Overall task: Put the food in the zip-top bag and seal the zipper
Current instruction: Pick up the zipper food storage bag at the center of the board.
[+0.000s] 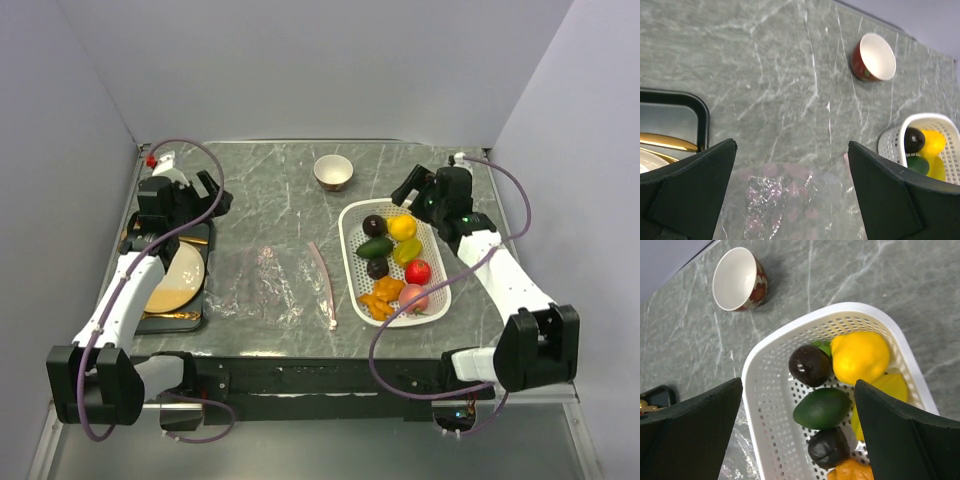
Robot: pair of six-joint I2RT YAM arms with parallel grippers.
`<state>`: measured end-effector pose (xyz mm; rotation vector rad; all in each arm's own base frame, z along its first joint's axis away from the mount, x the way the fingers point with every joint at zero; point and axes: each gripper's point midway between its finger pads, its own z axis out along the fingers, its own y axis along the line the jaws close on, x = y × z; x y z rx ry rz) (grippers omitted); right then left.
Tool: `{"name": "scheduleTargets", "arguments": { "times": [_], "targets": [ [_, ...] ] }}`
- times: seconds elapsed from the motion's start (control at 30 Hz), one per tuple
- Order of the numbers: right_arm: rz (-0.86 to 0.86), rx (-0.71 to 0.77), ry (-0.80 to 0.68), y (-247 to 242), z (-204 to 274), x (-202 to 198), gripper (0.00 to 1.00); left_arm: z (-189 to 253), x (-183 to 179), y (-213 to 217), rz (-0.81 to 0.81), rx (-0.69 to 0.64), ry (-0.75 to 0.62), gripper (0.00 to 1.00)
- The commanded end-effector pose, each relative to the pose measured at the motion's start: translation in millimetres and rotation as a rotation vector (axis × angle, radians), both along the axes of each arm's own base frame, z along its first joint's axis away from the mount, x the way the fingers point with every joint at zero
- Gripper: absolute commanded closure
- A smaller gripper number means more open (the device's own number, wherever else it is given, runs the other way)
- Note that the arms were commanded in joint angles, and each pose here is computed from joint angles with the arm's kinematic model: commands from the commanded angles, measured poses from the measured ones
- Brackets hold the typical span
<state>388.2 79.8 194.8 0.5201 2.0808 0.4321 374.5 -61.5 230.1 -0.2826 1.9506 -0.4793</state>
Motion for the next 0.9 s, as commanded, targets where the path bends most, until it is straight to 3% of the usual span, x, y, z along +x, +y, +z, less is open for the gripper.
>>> {"name": "scheduleTargets", "arguments": {
  "times": [0.0, 0.23, 0.4, 0.53, 0.87],
  "targets": [
    [0.053, 0.071, 0.026, 13, 4, 5, 0.00, 8, -7, -16, -0.079, -0.015, -0.010, 0.01],
    [0.042, 0.117, 0.036, 15, -13, -18, 0.00, 0, -25, -41, -0.130, 0.014, 0.015, 0.01],
    [0.122, 0.222, -0.022, 36, 7, -37, 0.00, -3, -42, -93, -0.194, 0.031, 0.017, 0.01],
    [0.253, 0.223, -0.064, 63, 28, -58, 0.04, -21, -41, -117, -0.221, 0.014, 0.081, 0.07],
    [0.146, 0.137, -0.093, 35, 23, -87, 0.04, -101, -66, -204, -0.285, 0.131, 0.291, 0.14]
  ]
}}
